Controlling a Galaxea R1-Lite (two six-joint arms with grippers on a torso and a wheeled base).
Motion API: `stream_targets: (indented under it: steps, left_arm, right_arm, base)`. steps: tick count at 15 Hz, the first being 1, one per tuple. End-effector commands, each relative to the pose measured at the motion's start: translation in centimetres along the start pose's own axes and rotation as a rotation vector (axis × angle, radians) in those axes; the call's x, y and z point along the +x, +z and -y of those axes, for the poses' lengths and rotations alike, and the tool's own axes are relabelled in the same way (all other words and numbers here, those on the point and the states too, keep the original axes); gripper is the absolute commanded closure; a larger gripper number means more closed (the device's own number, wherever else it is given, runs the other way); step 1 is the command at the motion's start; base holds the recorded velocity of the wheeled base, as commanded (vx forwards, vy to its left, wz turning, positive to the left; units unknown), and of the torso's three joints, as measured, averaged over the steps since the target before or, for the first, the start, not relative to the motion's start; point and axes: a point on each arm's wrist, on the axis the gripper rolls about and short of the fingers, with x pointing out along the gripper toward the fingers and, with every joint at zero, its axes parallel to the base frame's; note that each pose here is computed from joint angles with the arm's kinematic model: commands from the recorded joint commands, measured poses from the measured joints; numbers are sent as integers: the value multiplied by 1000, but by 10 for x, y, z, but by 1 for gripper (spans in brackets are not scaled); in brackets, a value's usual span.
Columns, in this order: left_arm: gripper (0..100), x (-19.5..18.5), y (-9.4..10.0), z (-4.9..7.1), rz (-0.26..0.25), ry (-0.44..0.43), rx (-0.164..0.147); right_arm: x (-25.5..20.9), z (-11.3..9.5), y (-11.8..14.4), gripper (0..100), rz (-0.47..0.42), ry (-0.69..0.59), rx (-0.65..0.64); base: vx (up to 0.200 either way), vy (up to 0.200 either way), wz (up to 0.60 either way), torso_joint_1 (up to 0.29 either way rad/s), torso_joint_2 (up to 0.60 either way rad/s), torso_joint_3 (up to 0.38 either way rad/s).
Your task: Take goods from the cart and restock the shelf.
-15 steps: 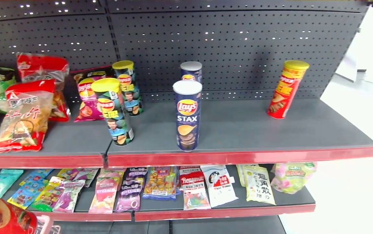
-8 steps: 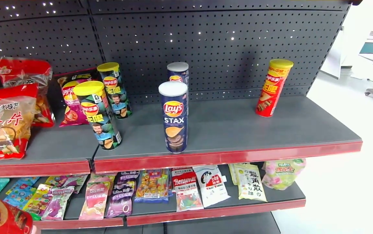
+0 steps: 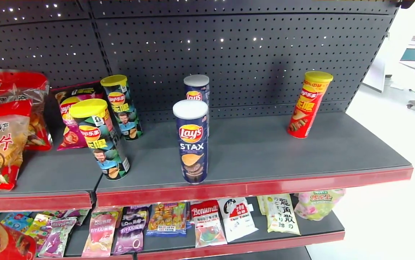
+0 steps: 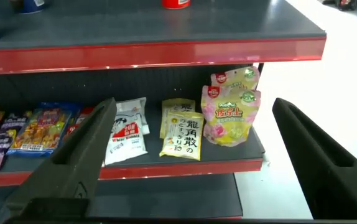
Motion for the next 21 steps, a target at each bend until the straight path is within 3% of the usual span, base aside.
stream_targets:
  steps: [1,3,14,21]
  left_arm:
    - [100,1,-2,0,-13,6,8]
    - [100,1,-4,0,-15,6,20]
    - [100,2,-5,1,-20,0,20]
    - [100,1,-7,1,-17,2,20]
  right_arm:
    - [0,0,0,0,0,0,0]
    - [0,0,0,0,0,0,0]
    - [0,0,0,0,0,0,0]
    - [0,0,0,0,0,0,0]
  base:
    - [0,-200,0,-22,-7,7]
    - [0,-200,0,14,7,0]
    - [0,-200,0,3,0,1]
    - [0,0,0,0,0,0]
